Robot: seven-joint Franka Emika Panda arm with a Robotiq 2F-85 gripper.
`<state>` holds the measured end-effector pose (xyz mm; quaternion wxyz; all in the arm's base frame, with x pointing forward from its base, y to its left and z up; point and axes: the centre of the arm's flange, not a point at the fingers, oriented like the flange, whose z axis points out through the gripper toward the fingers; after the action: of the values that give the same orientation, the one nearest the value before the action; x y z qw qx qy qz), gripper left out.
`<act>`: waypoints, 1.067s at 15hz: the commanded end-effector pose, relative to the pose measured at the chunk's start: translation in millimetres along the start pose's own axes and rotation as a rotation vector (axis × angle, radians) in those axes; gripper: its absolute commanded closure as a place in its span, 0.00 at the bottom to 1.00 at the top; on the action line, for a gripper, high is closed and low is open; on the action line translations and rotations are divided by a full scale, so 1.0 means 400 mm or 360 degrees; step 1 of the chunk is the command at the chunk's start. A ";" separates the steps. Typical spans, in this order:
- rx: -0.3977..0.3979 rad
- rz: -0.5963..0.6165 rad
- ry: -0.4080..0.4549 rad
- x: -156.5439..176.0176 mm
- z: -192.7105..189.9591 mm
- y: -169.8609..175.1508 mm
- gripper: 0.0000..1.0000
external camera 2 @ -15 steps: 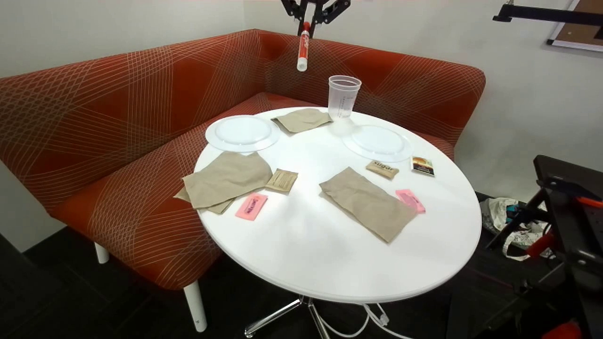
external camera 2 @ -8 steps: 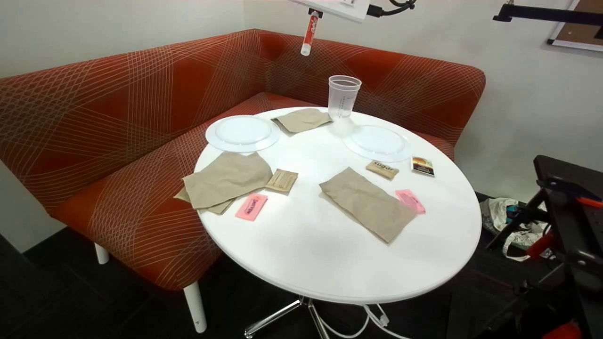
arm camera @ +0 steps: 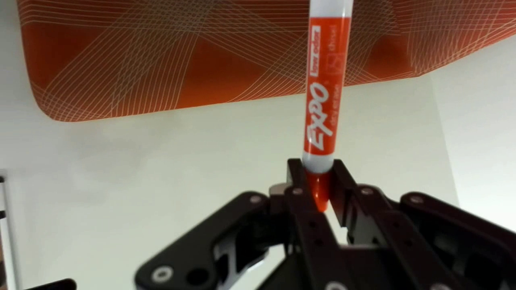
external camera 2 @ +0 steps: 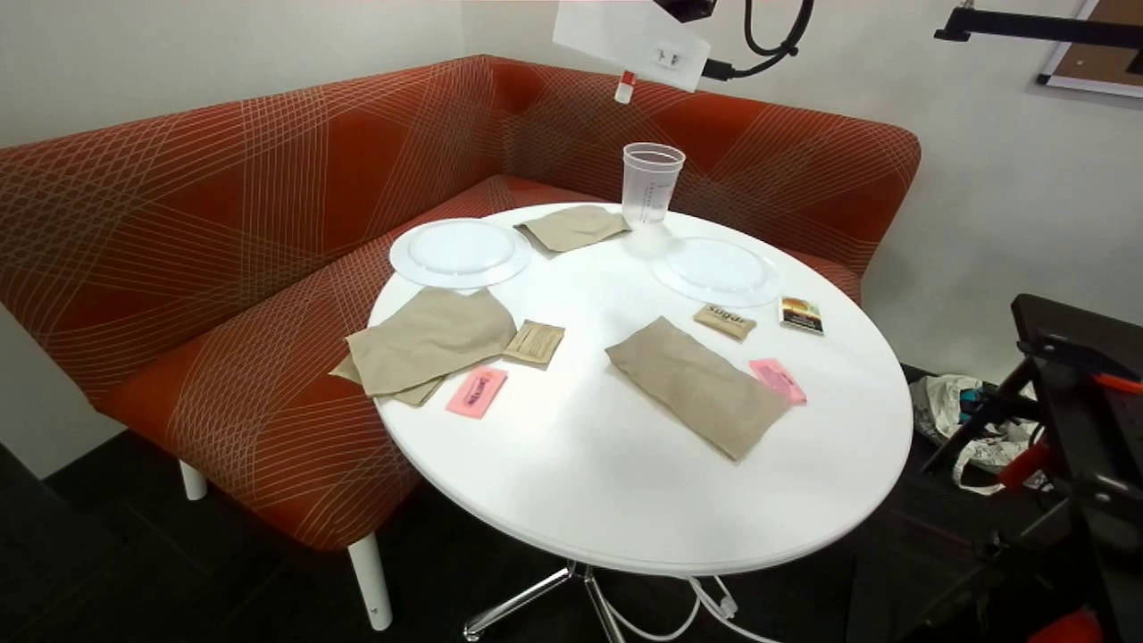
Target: Put the red marker inside the clear mug
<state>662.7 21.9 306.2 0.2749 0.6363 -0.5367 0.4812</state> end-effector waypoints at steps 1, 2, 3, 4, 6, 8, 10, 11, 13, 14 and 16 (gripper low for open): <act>-0.0055 -0.0004 0.0036 -0.002 0.032 0.023 0.95; -0.0062 -0.0007 0.0037 0.000 0.043 0.024 0.95; -0.0065 -0.0012 0.0035 0.007 0.054 0.025 0.95; -0.0072 -0.0019 0.0042 0.014 0.066 0.026 0.95; -0.0085 -0.0036 0.0065 0.028 0.090 0.025 0.95; -0.0091 -0.0049 0.0089 0.037 0.114 0.024 0.95; -0.0103 -0.0085 0.0109 0.038 0.140 0.021 0.95; -0.0112 -0.0113 0.0115 0.036 0.151 0.021 0.95; -0.0131 -0.0164 0.0126 0.031 0.173 0.020 0.95; -0.0142 -0.0187 0.0132 0.027 0.183 0.019 0.95; -0.0154 -0.0228 0.0142 0.015 0.202 0.018 0.95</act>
<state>667.8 -47.2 283.1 0.3396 0.6382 -0.5148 0.4609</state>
